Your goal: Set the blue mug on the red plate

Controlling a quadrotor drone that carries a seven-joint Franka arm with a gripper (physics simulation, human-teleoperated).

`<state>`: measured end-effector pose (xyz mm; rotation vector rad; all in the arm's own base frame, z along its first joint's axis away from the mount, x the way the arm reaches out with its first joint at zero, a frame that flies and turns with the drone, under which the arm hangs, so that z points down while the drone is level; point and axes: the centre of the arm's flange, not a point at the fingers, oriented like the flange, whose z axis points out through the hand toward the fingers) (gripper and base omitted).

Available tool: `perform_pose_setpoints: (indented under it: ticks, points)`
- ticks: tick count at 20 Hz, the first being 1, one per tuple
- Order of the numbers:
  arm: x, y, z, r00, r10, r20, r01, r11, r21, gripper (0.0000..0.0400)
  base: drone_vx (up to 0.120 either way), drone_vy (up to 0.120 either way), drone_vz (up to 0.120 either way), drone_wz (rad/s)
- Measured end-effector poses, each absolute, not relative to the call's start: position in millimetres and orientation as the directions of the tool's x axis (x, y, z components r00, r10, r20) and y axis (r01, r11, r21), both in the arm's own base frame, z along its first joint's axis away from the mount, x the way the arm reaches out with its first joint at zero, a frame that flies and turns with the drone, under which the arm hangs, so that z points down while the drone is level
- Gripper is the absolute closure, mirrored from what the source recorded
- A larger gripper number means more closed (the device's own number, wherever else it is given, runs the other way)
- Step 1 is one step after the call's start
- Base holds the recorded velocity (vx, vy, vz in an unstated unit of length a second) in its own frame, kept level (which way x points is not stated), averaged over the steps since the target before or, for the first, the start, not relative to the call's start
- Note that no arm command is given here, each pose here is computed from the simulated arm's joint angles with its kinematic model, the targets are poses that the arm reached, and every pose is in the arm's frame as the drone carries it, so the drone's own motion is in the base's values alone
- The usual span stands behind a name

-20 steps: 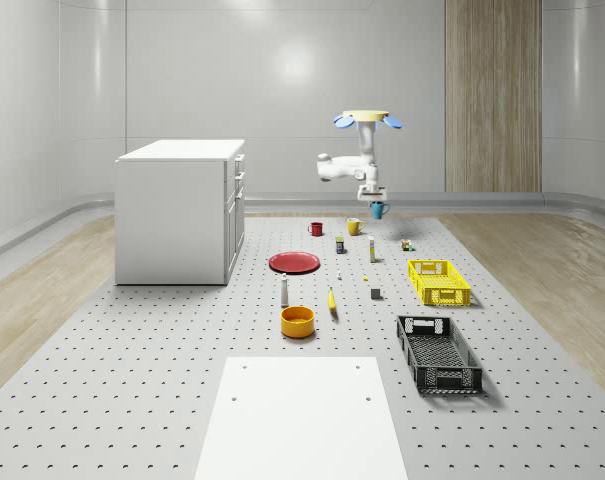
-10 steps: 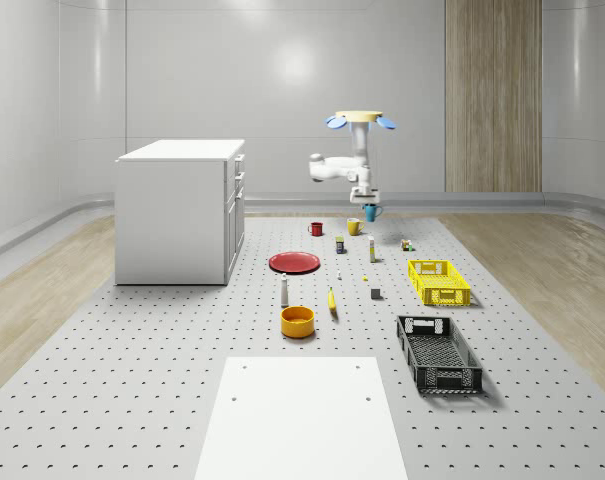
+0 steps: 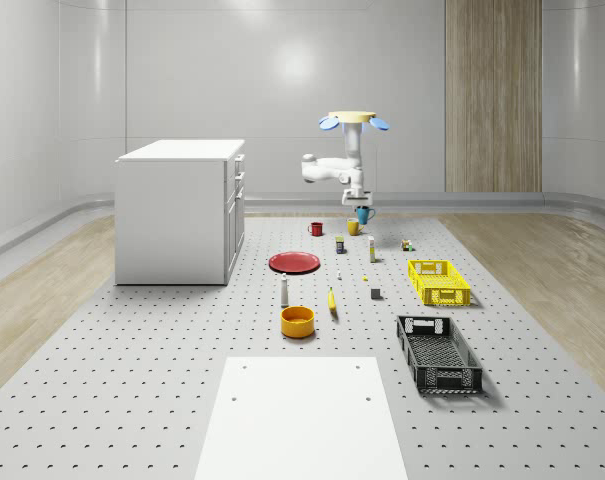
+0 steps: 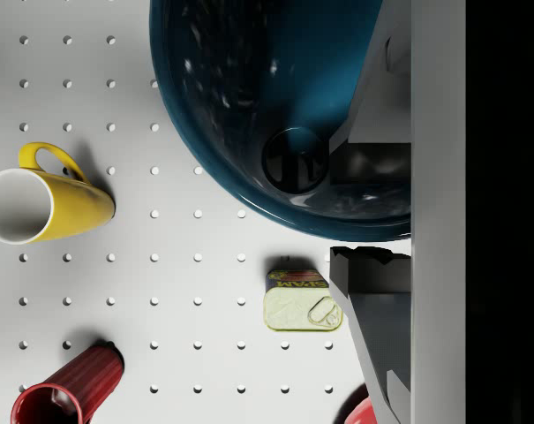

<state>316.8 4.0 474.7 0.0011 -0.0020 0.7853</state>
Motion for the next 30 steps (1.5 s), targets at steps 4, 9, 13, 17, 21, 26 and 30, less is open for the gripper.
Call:
perform_pose_setpoints:
  ticks: [4, 9, 13, 17, 21, 26, 30]
  points:
    - [316.7, 4.0, 474.7, 0.707, 0.707, 0.002, -0.707, 0.707, 0.0, 0.03, 0.12, -0.12, 0.0, 0.0]
    - [316.7, 4.0, 474.7, 0.707, 0.707, 0.002, -0.707, 0.707, 0.0, 0.03, 0.12, -0.12, 0.0, 0.0]
    - [316.7, 4.0, 474.7, 0.707, 0.707, 0.002, -0.707, 0.707, 0.0, 0.03, 0.12, -0.12, 0.0, 0.0]
    - [316.7, 4.0, 474.7, 0.707, 0.707, 0.002, -0.707, 0.707, 0.0, 0.03, 0.12, -0.12, 0.0, 0.0]
    - [316.8, 4.0, 474.7, 0.707, 0.707, 0.002, -0.707, 0.707, 0.0, 0.03, 0.12, -0.12, 0.0, 0.0]
    - [316.8, 4.0, 474.7, 0.707, 0.707, 0.002, -0.707, 0.707, 0.0, 0.03, 0.12, -0.12, 0.0, 0.0]
    - [316.7, 4.0, 474.7, 0.707, 0.707, 0.002, -0.707, 0.707, 0.0, 0.03, 0.12, -0.12, 0.0, 0.0]
